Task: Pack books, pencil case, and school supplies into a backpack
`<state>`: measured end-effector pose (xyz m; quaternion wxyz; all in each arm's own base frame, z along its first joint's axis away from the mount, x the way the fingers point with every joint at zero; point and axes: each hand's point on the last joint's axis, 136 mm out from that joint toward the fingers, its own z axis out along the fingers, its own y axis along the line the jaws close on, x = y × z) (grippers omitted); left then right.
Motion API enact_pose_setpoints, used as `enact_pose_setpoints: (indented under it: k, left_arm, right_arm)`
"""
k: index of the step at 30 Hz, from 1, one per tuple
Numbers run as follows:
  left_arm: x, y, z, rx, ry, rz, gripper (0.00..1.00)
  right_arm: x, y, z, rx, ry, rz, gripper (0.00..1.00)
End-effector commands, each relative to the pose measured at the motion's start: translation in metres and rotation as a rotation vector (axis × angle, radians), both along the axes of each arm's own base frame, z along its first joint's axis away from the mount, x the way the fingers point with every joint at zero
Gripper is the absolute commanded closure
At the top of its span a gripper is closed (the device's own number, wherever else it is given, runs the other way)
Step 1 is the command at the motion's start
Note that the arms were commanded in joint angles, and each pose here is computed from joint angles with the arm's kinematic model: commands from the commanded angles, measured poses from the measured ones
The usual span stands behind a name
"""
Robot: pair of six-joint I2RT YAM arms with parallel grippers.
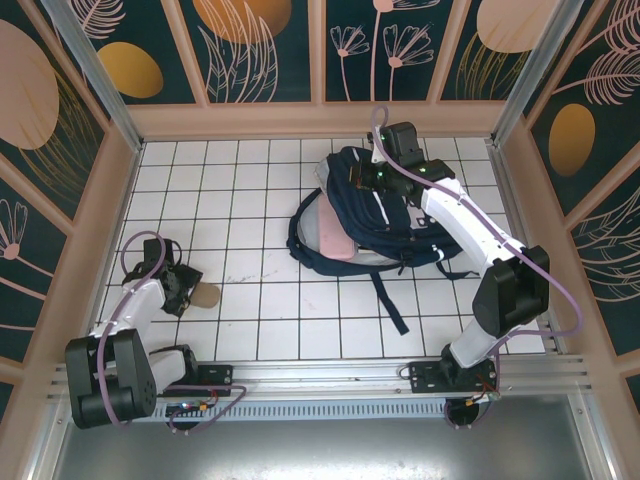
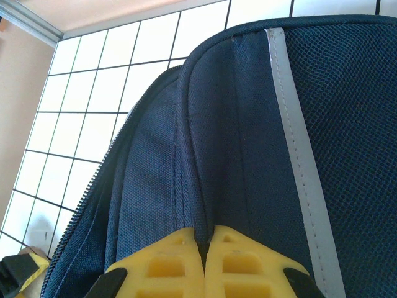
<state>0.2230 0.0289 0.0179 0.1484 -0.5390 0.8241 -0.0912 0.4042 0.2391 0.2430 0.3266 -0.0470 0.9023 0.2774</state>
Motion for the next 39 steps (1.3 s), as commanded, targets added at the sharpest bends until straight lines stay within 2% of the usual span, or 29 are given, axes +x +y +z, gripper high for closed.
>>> enact_pose_setpoints:
  k: [1, 5, 8, 10, 16, 20, 26, 33, 39]
  left_arm:
    - [0.008, -0.012, -0.003, -0.054, -0.047, -0.030, 0.32]
    - [0.020, -0.017, 0.010, -0.067, -0.098, -0.063, 0.42]
    - [0.031, -0.022, 0.022, -0.078, -0.141, -0.089, 0.44]
    - [0.039, -0.030, 0.030, -0.105, -0.179, -0.107, 0.52]
    - [0.074, -0.072, 0.064, -0.152, -0.284, -0.197, 0.49]
    - [0.107, -0.121, 0.094, -0.177, -0.357, -0.307, 0.49]
    - [0.153, -0.225, 0.130, -0.186, -0.420, -0.569, 0.49]
    - [0.172, -0.326, 0.113, -0.202, -0.378, -0.775, 0.49]
    - [0.167, -0.367, 0.084, -0.195, -0.303, -0.851, 0.48]
  right_arm:
    - [0.003, 0.017, 0.037, 0.091, -0.113, 0.039, 1.00]
    - [0.005, 0.014, 0.040, 0.087, -0.123, 0.025, 1.00]
    - [0.005, 0.010, 0.042, 0.089, -0.126, 0.013, 1.00]
    - [0.005, 0.008, 0.043, 0.088, -0.128, 0.005, 1.00]
    - [0.004, -0.001, 0.046, 0.087, -0.127, -0.020, 1.00]
    - [0.001, -0.007, 0.049, 0.088, -0.129, -0.037, 1.00]
    - [-0.002, -0.016, 0.052, 0.088, -0.129, -0.057, 1.00]
    - [-0.003, -0.021, 0.055, 0.089, -0.135, -0.068, 1.00]
    - [-0.002, -0.023, 0.053, 0.089, -0.130, -0.071, 1.00]
